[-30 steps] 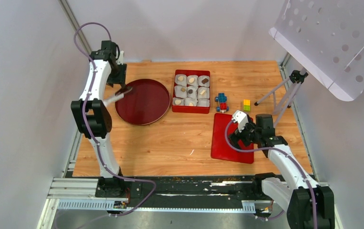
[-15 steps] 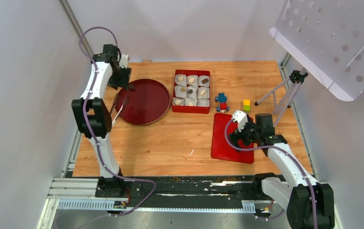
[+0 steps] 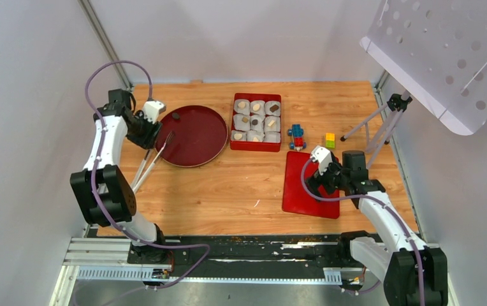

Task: Pack the chocolate

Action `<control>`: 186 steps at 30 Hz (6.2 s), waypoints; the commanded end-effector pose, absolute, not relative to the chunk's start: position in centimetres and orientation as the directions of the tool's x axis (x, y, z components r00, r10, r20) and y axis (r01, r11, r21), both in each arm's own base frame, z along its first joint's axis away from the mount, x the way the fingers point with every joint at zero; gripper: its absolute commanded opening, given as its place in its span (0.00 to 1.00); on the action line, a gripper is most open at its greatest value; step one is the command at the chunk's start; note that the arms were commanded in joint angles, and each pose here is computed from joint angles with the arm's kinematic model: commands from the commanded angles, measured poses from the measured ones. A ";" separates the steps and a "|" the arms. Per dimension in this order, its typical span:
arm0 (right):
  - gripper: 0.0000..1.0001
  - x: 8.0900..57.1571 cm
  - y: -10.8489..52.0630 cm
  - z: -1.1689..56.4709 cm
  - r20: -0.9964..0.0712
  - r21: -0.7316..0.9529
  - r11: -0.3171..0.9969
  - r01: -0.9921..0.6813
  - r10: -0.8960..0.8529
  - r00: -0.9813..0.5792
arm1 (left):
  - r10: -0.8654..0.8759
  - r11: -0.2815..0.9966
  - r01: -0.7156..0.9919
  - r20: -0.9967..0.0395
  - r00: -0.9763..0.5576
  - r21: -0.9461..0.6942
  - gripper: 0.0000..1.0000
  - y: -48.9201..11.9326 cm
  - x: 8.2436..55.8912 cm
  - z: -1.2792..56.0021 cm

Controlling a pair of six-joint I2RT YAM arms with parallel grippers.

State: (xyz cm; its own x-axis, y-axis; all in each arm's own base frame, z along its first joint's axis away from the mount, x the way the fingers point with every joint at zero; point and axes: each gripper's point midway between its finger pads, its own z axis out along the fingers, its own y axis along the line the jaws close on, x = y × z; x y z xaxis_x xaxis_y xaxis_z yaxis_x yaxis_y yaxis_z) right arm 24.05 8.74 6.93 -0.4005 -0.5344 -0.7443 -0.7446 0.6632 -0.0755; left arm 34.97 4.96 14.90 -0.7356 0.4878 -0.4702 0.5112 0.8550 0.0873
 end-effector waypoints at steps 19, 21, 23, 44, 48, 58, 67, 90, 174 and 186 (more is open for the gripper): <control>0.97 25.4 10.6 13.1 -0.821 -0.076 0.630 -0.773 -0.480 -0.310 | 0.566 0.806 0.589 -0.374 -0.734 0.064 0.49 7.7 33.8 12.3; 0.97 25.1 10.7 12.9 -0.821 -0.064 0.630 -0.774 -0.474 -0.318 | 0.507 0.846 0.530 -0.387 -0.770 0.053 0.49 7.6 34.4 13.4; 0.97 25.0 10.8 12.8 -0.822 -0.055 0.629 -0.775 -0.469 -0.322 | 0.425 0.888 0.460 -0.420 -0.801 0.022 0.49 7.3 35.4 14.3; 0.97 24.9 10.8 13.1 -0.823 -0.077 0.631 -0.772 -0.477 -0.308 | 0.452 0.885 0.461 -0.371 -0.811 0.071 0.51 2.1 44.8 10.2; 0.97 25.3 10.6 13.2 -0.824 -0.089 0.636 -0.767 -0.479 -0.302 | 0.467 0.879 0.472 -0.315 -0.826 0.067 0.49 1.9 45.4 9.9; 0.97 25.3 10.4 12.9 -0.818 -0.089 0.639 -0.764 -0.484 -0.310 | 0.500 0.865 0.493 -0.222 -0.837 0.091 0.52 3.2 43.1 10.5; 0.97 25.7 10.8 12.7 -0.821 -0.069 0.632 -0.772 -0.475 -0.316 | 0.469 0.882 0.460 -0.303 -0.830 0.105 0.52 4.3 42.4 12.1; 0.97 25.5 10.6 12.5 -0.816 -0.077 0.637 -0.767 -0.482 -0.319 | 0.440 0.896 0.445 -0.123 -0.890 -0.015 0.51 1.1 44.1 9.2; 0.41 27.8 33.6 32.3 -0.984 -0.049 0.107 -0.993 -0.175 0.029 | 0.531 0.015 0.995 -0.843 -0.088 -0.095 0.00 -26.8 27.6 32.2; 0.00 28.0 32.9 33.1 -0.987 -0.068 0.140 -0.988 -0.153 0.046 | 0.519 0.146 0.989 -0.853 -0.056 0.024 0.50 -26.1 30.7 32.8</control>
